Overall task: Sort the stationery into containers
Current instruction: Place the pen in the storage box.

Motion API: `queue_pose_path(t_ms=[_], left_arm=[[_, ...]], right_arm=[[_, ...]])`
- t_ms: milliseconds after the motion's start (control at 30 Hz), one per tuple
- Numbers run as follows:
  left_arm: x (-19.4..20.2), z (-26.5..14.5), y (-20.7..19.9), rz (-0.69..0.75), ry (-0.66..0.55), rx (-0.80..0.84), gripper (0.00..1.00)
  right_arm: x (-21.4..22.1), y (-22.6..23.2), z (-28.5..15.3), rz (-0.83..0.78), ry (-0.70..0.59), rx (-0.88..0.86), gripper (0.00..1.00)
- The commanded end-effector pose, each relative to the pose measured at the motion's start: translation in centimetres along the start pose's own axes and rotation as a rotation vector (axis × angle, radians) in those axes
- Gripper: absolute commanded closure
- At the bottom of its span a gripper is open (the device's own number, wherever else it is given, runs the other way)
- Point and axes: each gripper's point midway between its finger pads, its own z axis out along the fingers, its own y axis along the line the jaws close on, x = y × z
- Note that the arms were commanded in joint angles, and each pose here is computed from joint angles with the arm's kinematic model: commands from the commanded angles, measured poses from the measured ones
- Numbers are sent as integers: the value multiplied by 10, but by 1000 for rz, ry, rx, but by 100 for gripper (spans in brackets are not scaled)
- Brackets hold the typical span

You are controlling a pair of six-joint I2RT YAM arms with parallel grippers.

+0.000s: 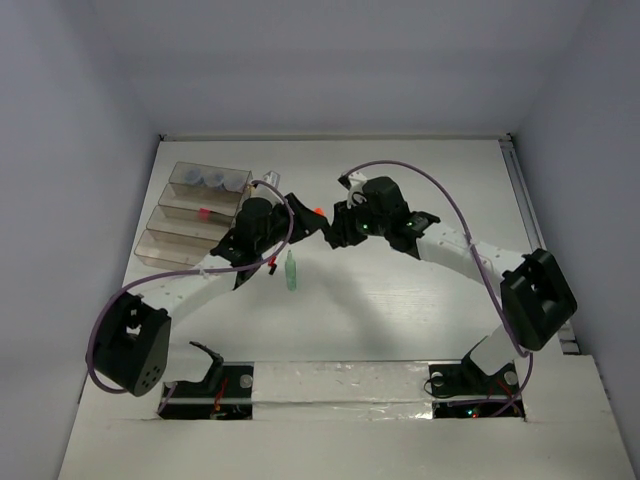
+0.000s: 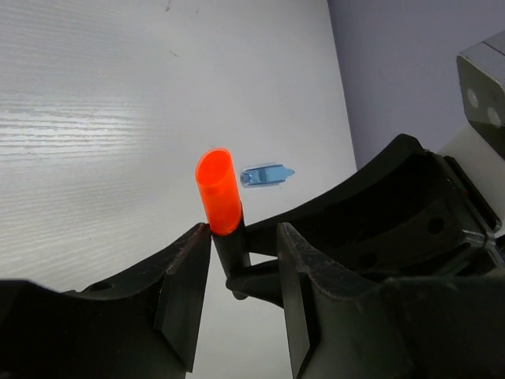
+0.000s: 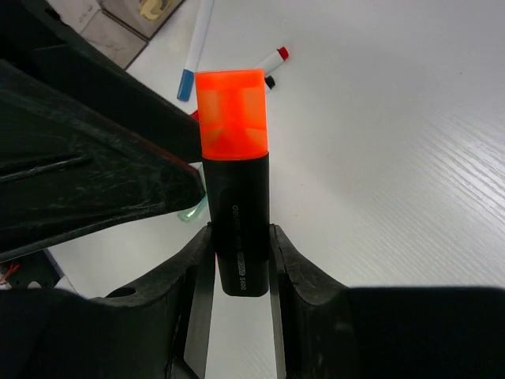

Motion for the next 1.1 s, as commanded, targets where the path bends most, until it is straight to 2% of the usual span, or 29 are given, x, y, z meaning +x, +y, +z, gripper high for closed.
queue_pose_path(t_ms=[0,267,367,400,500,533,600,667,700,733,767,833,900,1067], left_arm=[[-16,0,-19,5,-72,48,65],[-10,2,-14,34,-63,15,61],[-10,2,-18,29,-62,32,72],[-10,2,-18,28,-63,35,80],[-11,1,-19,28,-63,33,95],[-11,1,-18,29,-65,29,99],[-12,0,-18,33,-67,21,100],[-14,-1,-20,42,-67,21,100],[-15,-1,-19,47,-65,9,100],[-16,-1,-19,52,-67,3,100],[-21,-1,-23,67,-76,7,100],[-38,-3,-15,70,-109,-29,100],[-68,-8,-4,78,-169,-76,100],[-145,-27,49,28,-345,-227,100]], right_arm=[[-30,37,-16,-49,-106,-111,87],[-41,39,-25,-64,-170,-89,88],[-38,43,-24,-57,-154,-112,88],[-37,42,-23,-53,-152,-107,88],[-34,38,-23,-49,-151,-89,88],[-33,36,-23,-47,-147,-82,87],[-33,32,-22,-42,-148,-60,84],[-30,29,-21,-33,-145,-43,75],[-30,28,-22,-25,-145,-37,56],[-28,27,-22,-22,-143,-36,43],[-26,29,-26,-20,-144,-40,24],[-25,29,-32,-26,-156,-39,12],[-19,27,-43,-32,-167,-23,7],[0,25,-61,-26,-169,-14,5]])
